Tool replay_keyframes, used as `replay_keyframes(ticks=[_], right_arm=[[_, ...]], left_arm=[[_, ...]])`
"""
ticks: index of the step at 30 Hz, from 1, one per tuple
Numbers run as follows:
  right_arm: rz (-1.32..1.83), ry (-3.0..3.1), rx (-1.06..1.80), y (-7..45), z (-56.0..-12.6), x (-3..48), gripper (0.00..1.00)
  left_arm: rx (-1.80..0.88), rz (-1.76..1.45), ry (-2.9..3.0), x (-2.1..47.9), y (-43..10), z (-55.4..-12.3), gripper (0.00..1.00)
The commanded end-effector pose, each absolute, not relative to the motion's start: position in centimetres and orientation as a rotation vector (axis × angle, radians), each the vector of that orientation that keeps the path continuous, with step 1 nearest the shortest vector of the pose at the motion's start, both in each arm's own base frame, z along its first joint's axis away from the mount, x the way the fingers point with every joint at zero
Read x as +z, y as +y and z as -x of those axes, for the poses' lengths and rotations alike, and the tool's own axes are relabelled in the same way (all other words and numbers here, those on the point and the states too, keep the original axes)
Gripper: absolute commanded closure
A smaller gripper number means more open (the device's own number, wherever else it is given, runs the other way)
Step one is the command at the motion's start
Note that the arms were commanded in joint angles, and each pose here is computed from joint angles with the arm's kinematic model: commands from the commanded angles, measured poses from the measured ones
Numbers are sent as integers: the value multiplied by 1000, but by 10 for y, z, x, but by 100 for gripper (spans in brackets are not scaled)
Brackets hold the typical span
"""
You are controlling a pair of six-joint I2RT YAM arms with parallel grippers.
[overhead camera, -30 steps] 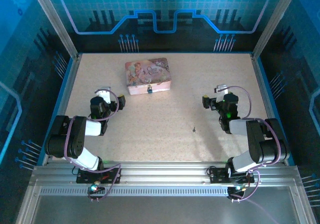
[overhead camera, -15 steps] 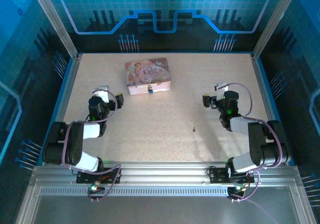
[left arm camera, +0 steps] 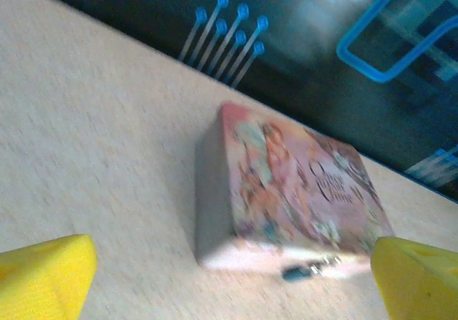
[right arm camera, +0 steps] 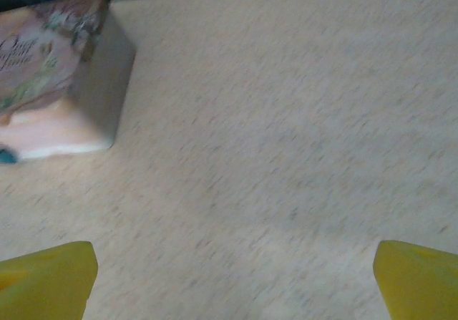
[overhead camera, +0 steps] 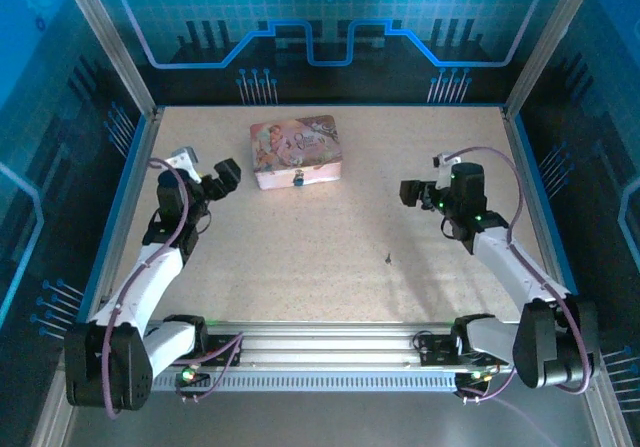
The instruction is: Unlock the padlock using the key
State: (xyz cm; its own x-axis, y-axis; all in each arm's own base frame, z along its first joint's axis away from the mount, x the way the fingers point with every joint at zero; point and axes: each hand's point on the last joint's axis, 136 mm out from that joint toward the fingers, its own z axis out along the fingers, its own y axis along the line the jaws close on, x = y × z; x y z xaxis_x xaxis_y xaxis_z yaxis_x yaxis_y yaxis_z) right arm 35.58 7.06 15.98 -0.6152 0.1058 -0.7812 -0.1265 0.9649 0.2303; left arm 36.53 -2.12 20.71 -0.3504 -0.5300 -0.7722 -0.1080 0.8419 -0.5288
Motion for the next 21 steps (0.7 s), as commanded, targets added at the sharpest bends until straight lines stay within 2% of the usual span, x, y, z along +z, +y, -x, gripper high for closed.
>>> replay_keyframes(ticks=[1, 6, 10, 16, 21], right_arm=[[-1, 2483, 505, 103, -301, 131, 1], [37, 2699, 555, 130, -255, 103, 6], [25, 2817, 550, 138, -234, 83, 12], [-6, 2943, 512, 138, -218, 54, 29], [7, 3008, 485, 142, -214, 40, 42]], left_arm=[[-656, 544, 2058, 183, -61, -339, 1], [-828, 507, 2106, 172, -117, -325, 1], [-915, 432, 2144, 167, -160, -321, 1], [-1015, 330, 2164, 166, -211, -321, 1], [-1032, 289, 2184, 160, -230, -322, 1]])
